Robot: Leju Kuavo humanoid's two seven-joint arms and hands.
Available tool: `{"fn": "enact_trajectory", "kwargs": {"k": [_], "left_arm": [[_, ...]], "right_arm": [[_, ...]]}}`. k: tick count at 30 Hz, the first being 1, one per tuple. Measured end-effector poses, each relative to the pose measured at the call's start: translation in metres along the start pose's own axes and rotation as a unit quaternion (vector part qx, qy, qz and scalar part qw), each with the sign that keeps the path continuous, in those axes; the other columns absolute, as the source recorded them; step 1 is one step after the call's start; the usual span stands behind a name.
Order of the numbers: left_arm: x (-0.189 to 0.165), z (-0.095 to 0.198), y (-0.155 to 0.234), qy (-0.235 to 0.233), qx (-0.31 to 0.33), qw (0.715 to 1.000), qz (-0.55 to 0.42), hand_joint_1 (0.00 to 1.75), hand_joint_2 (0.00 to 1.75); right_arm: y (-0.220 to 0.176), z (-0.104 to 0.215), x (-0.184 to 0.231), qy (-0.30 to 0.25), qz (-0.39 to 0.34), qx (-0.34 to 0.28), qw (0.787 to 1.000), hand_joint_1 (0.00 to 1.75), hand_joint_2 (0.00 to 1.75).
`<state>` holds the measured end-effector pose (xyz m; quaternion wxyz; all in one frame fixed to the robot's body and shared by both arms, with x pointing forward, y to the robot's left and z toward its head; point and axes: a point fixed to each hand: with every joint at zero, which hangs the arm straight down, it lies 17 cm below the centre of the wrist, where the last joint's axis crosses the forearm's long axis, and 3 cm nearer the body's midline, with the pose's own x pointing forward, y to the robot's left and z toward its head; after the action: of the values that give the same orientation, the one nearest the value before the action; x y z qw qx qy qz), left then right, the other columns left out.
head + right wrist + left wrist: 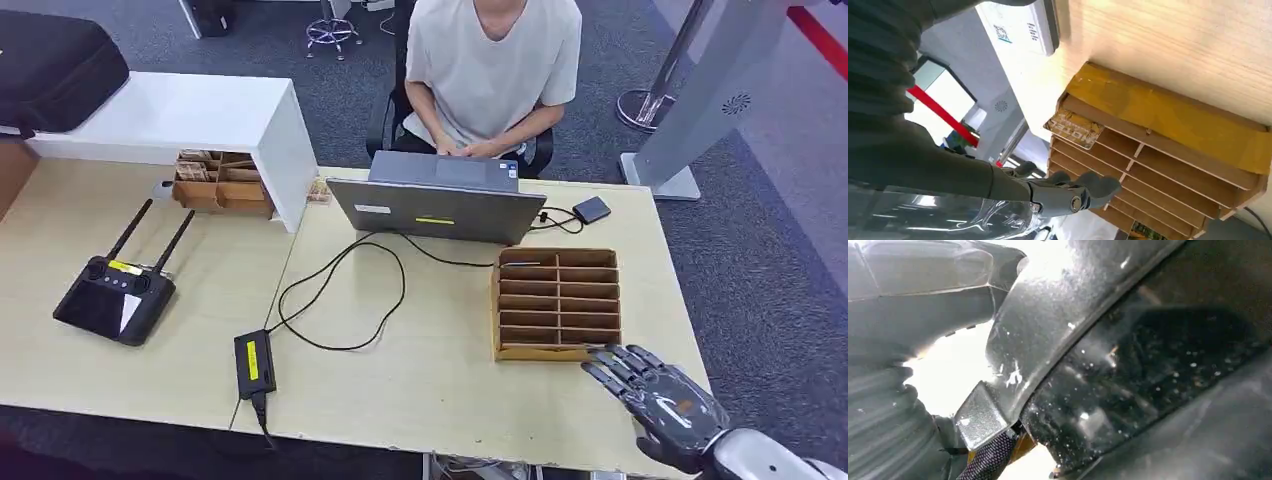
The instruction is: Pass the card to the sensor for recognition and then transmit it.
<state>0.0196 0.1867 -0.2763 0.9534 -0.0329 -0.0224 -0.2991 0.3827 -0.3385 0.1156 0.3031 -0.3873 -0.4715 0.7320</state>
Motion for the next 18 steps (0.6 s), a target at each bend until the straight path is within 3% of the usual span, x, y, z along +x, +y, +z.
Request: {"fn": "enact_trajectory", "kwargs": {"k": [18], "left_arm": [[-0.0001, 0.0000, 0.0000, 0.000, 0.000, 1.000, 0.000, 0.00, 1.75]], "right_arm": [[0.0091, 0.0072, -0.0004, -0.003, 0.007, 0.016, 1.000, 0.00, 1.75]]}}
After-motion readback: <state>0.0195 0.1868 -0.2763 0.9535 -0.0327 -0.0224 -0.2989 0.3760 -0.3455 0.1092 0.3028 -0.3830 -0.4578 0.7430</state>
